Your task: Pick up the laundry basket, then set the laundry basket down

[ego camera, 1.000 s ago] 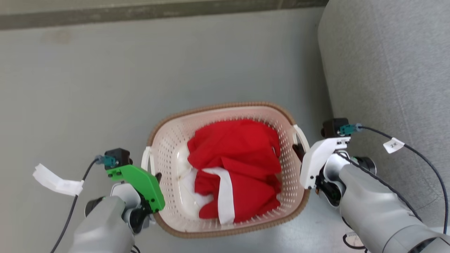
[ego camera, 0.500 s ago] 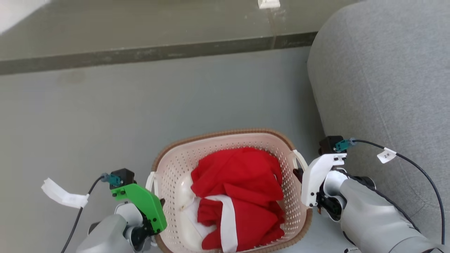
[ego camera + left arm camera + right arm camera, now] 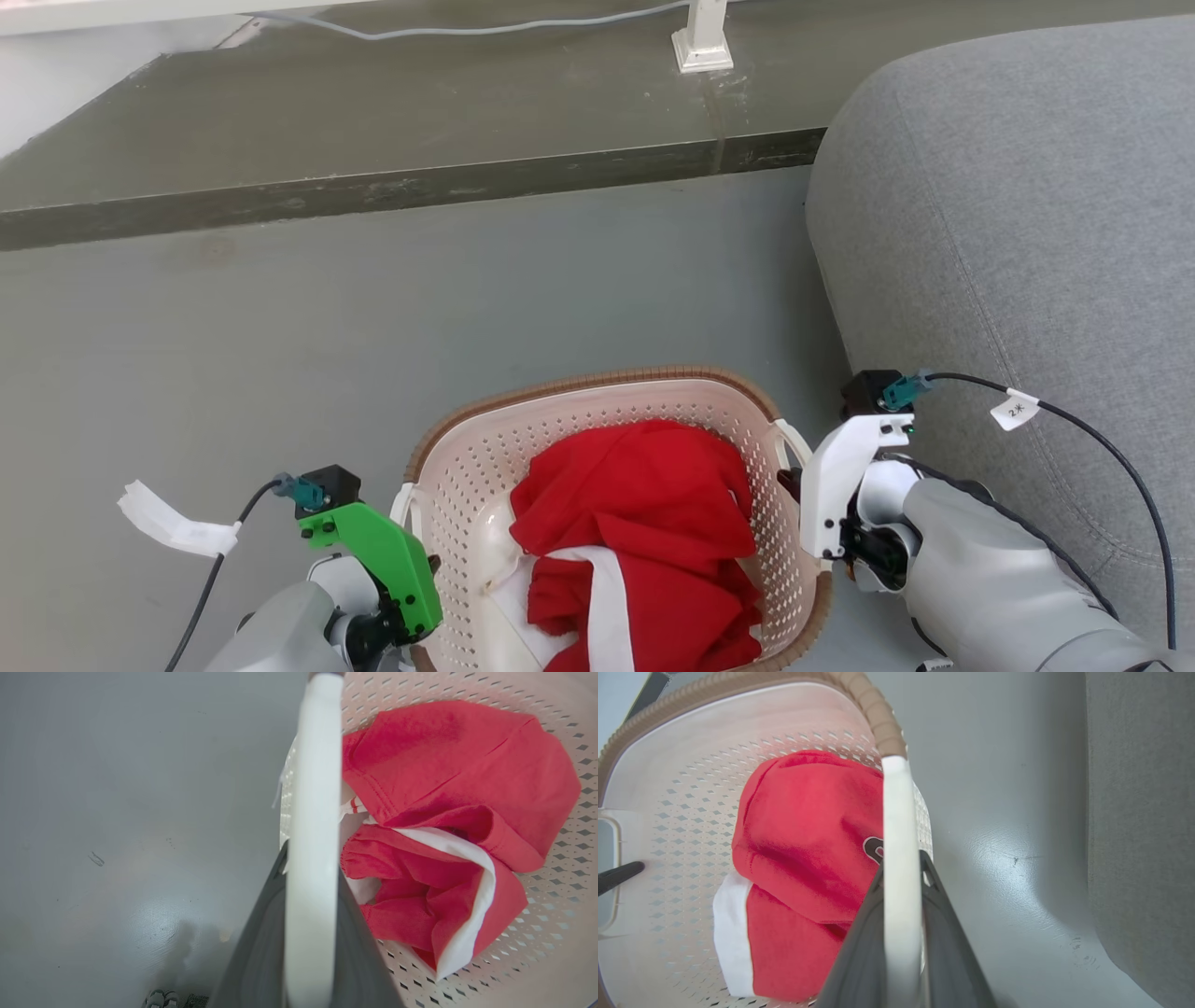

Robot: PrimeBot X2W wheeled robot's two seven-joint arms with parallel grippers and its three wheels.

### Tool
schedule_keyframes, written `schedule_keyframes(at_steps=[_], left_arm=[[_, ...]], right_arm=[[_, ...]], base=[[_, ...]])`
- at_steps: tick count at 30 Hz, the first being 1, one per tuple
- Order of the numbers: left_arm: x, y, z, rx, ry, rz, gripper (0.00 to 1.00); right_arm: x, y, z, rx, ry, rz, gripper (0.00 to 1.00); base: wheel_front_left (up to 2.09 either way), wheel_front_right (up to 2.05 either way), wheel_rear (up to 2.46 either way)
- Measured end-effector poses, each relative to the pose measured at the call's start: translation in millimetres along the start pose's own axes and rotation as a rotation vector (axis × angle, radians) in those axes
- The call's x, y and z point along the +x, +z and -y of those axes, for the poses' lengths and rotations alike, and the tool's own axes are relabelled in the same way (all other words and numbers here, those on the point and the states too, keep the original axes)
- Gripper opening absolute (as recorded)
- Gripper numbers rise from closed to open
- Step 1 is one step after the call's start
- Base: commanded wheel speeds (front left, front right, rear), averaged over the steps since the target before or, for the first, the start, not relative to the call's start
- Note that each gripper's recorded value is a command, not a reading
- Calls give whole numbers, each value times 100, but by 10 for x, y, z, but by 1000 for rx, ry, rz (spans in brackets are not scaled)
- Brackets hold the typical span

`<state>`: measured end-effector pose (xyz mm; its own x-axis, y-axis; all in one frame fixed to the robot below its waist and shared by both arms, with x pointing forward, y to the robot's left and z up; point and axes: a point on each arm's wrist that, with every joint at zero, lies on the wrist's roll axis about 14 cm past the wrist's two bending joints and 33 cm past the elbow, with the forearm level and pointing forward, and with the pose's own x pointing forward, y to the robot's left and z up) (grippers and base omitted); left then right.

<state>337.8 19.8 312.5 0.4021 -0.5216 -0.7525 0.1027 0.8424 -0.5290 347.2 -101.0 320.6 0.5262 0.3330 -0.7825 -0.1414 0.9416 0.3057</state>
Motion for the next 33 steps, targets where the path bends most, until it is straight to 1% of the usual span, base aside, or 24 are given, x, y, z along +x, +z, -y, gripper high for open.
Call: schedule_keyframes(at_steps=[33], left_arm=[[16, -62, -48, -30, 1, -30, 0]], right_arm=[[27, -72, -28, 2, 10, -34, 0]], base=[[0, 0, 0]])
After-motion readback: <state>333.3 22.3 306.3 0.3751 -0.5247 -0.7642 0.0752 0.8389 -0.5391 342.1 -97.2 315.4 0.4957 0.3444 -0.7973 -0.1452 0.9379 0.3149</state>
